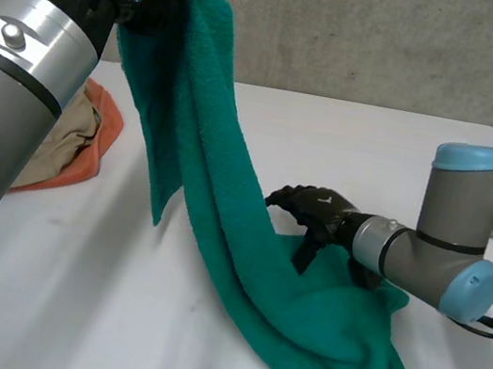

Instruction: Fold the laundry.

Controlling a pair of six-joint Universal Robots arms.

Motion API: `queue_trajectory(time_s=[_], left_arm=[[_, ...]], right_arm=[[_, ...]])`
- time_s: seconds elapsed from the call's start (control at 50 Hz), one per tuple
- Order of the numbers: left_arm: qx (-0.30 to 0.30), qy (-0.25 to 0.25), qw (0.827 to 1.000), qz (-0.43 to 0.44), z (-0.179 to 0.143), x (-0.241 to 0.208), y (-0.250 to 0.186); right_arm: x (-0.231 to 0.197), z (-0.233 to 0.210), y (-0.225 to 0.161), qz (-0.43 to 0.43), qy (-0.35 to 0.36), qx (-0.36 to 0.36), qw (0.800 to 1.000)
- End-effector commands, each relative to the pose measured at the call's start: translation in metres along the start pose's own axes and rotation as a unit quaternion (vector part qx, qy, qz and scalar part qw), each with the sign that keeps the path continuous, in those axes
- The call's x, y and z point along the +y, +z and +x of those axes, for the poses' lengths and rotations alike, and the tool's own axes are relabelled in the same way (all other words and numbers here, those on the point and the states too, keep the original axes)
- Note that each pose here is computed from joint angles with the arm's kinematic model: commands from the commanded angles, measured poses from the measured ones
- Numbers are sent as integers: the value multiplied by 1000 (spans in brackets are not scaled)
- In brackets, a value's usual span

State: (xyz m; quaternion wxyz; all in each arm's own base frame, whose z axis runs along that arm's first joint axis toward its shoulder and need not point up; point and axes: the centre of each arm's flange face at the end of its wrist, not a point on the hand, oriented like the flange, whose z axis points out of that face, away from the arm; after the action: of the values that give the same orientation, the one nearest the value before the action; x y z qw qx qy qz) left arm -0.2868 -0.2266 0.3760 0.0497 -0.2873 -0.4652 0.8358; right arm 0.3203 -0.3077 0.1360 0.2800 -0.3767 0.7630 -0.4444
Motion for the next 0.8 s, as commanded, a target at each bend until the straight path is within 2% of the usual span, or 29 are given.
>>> queue_trajectory(time_s=[0.02, 0.08, 0.16, 0.26, 0.28, 0.3, 0.34, 0.38, 0.4, 0.48, 0.56, 0.62, 0.68, 0.8], left_arm=[[-12, 5, 1000, 15, -5, -2, 5], [-12, 8, 1000, 26, -6, -3, 8], [-11, 10, 999, 37, -8, -5, 13], [-30, 19, 997, 64, -19, -8, 28], [-36, 22, 997, 69, -22, -7, 32], [-40, 23, 996, 74, -23, -6, 37], [-58, 28, 993, 95, -31, -7, 50], [-77, 33, 989, 124, -38, -14, 61], [-83, 35, 987, 134, -41, -17, 65], [-110, 40, 977, 179, -49, -29, 74], [-142, 42, 967, 207, -56, -31, 78], [-139, 41, 969, 198, -50, -16, 76], [-122, 38, 979, 161, -39, 11, 68], [-81, 29, 991, 100, -13, 49, 49]], right_arm=[[8, -11, 13, -4, 45, -48, 998], [4, -16, 12, 6, 48, -78, 996], [-13, -12, 10, 30, 43, -78, 996], [-58, 19, 8, 97, 4, 30, 995], [-81, 38, 0, 137, -14, 93, 986], [-96, 48, -7, 163, -25, 125, 978], [-141, 66, -29, 259, -59, 199, 943], [-159, 69, -41, 301, -74, 216, 926], [-179, 69, -54, 347, -91, 231, 904], [-212, 55, -89, 424, -128, 240, 864], [-221, 44, -113, 454, -146, 246, 844], [-215, 41, -118, 447, -146, 246, 848], [-202, 35, -121, 424, -141, 239, 862], [-151, 29, -98, 327, -119, 201, 916]])
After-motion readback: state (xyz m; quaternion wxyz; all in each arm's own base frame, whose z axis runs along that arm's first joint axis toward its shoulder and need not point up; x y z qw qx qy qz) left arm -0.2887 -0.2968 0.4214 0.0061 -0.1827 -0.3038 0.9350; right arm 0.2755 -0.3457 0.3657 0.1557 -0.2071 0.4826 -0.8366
